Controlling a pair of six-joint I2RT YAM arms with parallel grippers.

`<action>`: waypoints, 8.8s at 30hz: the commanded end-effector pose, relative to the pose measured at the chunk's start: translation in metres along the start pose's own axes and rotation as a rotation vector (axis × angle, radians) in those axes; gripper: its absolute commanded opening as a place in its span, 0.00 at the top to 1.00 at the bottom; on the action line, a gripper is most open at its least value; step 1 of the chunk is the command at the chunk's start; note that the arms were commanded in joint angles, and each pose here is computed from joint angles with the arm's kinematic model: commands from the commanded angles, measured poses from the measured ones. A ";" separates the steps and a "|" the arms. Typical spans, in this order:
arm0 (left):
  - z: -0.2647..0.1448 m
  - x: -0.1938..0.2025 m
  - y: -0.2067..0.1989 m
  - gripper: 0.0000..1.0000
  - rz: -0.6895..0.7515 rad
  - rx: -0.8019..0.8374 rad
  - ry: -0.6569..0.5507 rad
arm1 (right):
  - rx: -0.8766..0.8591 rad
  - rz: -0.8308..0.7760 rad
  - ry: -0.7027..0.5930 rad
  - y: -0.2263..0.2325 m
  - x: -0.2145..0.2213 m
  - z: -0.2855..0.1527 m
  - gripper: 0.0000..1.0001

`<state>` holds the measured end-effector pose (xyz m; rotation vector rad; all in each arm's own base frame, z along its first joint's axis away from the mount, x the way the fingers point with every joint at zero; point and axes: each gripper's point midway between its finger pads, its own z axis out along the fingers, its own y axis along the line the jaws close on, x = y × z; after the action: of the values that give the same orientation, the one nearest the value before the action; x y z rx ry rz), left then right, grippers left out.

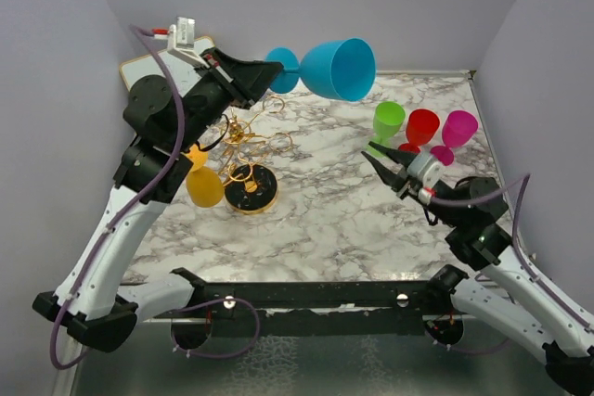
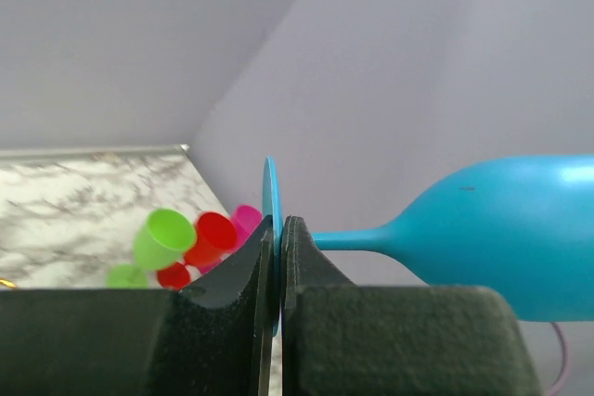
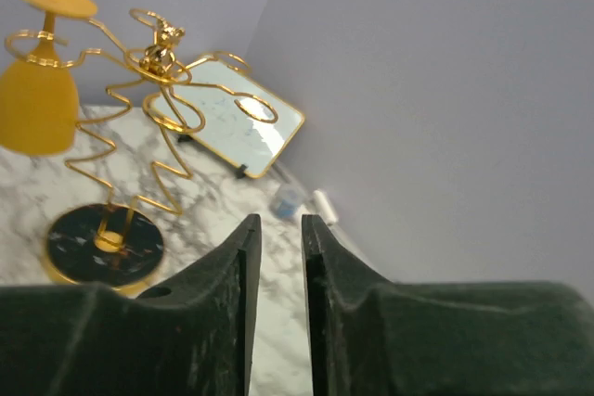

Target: Take the wine glass off the wine glass rack

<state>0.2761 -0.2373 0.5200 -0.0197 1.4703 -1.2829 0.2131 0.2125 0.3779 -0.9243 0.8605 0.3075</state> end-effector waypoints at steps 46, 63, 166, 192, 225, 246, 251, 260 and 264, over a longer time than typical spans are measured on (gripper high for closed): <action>-0.013 0.029 0.043 1.00 0.297 -0.087 0.113 | -0.030 0.875 0.199 -0.064 -0.061 0.060 0.50; -0.005 0.035 0.054 0.14 0.293 -0.103 0.117 | 0.158 0.918 0.280 -0.079 -0.040 0.045 0.99; -0.155 -0.115 0.002 0.15 0.379 -0.640 -0.374 | 0.260 0.860 0.405 -0.070 0.043 0.003 0.47; 0.036 -0.076 0.074 0.19 0.843 -0.809 -0.050 | 0.288 0.846 0.430 -0.072 0.029 -0.012 0.48; -0.184 -0.061 0.207 0.43 -0.166 -0.646 -0.268 | 0.265 0.855 0.461 -0.062 0.052 -0.009 0.48; -0.203 0.008 0.245 0.57 -0.242 -0.770 -0.152 | 0.226 0.885 0.470 -0.058 0.067 0.005 0.48; -0.204 0.015 0.242 0.57 -0.238 -0.772 -0.144 | 0.236 0.881 0.480 -0.060 0.069 0.005 0.48; -0.198 0.004 0.232 0.57 -0.218 -0.743 -0.154 | 0.227 0.894 0.481 -0.061 0.072 0.012 0.48; -0.197 0.002 0.228 0.57 -0.215 -0.743 -0.147 | 0.226 0.897 0.479 -0.061 0.073 0.013 0.49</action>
<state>0.2744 -0.0081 0.3018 -0.8091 1.7798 -0.7929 0.3006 0.1755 0.3392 -0.3308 1.7694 0.7332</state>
